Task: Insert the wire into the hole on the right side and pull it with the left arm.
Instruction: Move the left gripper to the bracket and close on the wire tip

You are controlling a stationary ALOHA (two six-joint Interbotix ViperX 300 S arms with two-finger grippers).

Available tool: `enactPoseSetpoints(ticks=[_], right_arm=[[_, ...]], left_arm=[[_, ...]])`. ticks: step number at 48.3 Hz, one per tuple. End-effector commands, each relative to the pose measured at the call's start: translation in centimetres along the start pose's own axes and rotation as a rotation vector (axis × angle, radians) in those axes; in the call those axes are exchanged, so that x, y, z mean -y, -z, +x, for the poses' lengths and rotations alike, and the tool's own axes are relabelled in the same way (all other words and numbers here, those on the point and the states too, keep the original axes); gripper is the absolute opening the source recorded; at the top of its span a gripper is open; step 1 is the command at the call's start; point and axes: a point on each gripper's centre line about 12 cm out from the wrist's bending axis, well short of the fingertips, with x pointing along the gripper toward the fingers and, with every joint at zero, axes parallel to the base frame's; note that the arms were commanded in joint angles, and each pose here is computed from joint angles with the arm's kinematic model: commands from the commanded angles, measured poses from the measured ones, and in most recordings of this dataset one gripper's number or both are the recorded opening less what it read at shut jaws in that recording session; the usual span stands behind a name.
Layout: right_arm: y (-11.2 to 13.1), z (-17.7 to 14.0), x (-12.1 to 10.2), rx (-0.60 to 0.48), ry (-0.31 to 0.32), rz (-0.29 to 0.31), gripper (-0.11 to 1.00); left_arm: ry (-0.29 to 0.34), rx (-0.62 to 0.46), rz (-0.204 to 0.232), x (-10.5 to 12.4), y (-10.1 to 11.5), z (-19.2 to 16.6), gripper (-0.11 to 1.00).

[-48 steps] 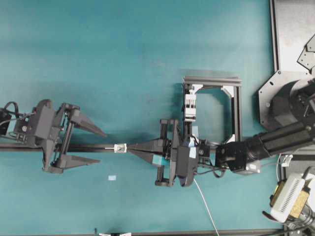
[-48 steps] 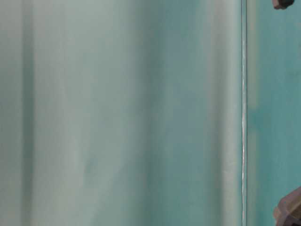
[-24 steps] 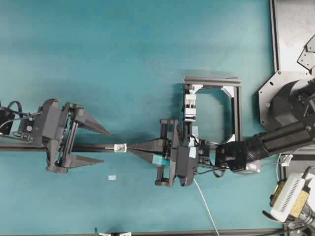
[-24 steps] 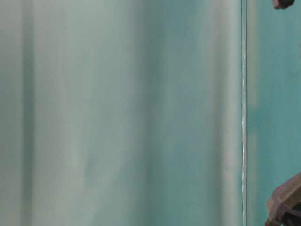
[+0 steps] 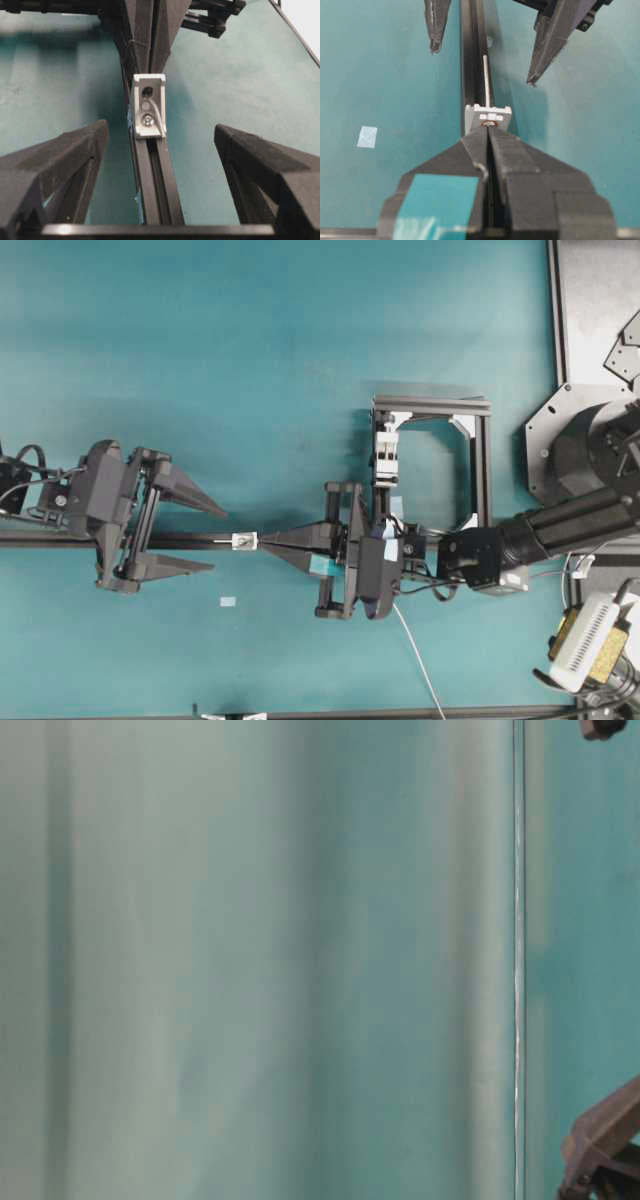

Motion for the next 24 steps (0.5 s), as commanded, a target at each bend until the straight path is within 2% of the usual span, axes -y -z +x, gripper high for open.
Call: enactPoseSetpoints(ticks=[1, 3, 8, 13, 18, 24], right_arm=[[-0.84, 0.44, 0.10, 0.022, 0.007, 0.018, 0.03], [-0.84, 0.44, 0.10, 0.022, 0.007, 0.018, 0.03], [-0.82, 0.44, 0.08, 0.020, 0.005, 0.018, 0.03], [-0.84, 0.44, 0.10, 0.022, 0.007, 0.018, 0.03], [-0.84, 0.44, 0.10, 0.022, 0.007, 0.018, 0.03], [-0.82, 0.44, 0.09, 0.020, 0.007, 0.018, 0.03]], left_arm=[[0.006, 0.055, -0.004, 0.16, -1.79, 0.23, 0.37], [0.006, 0.056, -0.004, 0.17, -1.83, 0.31, 0.32], [0.006, 0.056, -0.005, 0.19, -1.91, 0.42, 0.09], [0.007, 0.045, -0.013, 0.24, -1.80, 0.46, -0.05], [0.004, 0.030, -0.013, 0.16, -1.67, 0.46, -0.10], [0.003, 0.026, -0.013, 0.17, -1.68, 0.49, -0.10]])
